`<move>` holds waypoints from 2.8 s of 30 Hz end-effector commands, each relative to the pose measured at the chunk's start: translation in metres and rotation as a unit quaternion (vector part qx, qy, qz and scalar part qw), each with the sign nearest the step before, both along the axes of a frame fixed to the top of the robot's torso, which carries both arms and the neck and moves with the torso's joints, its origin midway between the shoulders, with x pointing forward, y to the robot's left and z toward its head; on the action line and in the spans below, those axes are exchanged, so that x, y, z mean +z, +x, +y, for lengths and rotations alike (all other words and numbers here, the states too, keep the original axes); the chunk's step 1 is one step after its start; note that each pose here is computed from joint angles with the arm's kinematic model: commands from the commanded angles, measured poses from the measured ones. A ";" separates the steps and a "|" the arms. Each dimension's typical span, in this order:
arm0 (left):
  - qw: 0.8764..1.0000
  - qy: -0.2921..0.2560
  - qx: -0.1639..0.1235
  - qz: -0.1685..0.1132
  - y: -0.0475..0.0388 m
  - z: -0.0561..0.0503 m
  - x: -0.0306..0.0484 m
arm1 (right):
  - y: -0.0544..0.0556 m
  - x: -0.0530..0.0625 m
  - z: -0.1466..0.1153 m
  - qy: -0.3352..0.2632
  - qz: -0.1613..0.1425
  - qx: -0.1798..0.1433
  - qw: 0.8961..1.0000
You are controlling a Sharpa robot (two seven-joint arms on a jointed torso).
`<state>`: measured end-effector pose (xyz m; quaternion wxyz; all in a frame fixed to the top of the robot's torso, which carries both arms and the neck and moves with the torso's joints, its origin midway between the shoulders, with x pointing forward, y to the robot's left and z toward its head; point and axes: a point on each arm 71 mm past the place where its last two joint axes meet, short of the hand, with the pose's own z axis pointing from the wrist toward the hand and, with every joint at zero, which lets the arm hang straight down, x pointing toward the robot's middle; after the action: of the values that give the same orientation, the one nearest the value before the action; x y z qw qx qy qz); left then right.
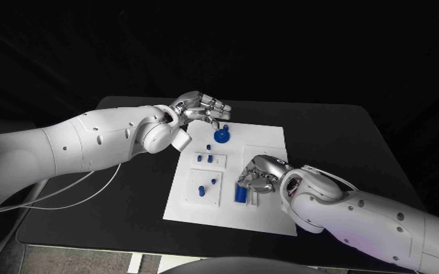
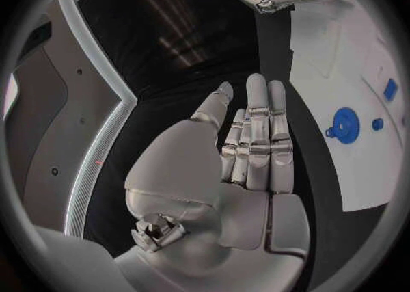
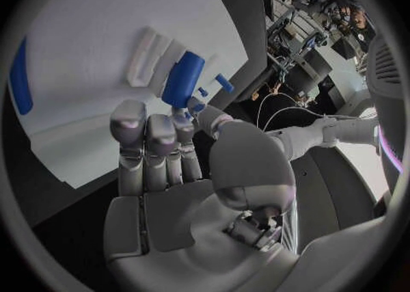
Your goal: Assemble the parts on the task board
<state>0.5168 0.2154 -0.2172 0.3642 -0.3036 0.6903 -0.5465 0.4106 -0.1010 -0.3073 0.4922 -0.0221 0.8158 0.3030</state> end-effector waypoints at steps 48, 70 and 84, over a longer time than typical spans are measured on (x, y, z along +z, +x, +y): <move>1.000 -0.007 -0.005 -0.001 0.0024 0.000 0.0007 | -0.015 0.031 0.000 -0.081 -0.187 0.257 0.945; 1.000 -0.008 -0.006 -0.001 0.0015 -0.001 0.0010 | -0.014 0.018 0.016 -0.183 -0.186 0.307 0.915; 1.000 -0.008 -0.007 0.000 0.0005 0.000 0.0013 | -0.012 0.017 0.026 -0.182 -0.213 0.305 0.910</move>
<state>0.5180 0.2173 -0.2174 0.3635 -0.3036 0.6910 -0.5461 0.3982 -0.0756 -0.2910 0.5158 -0.4152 0.6945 0.2814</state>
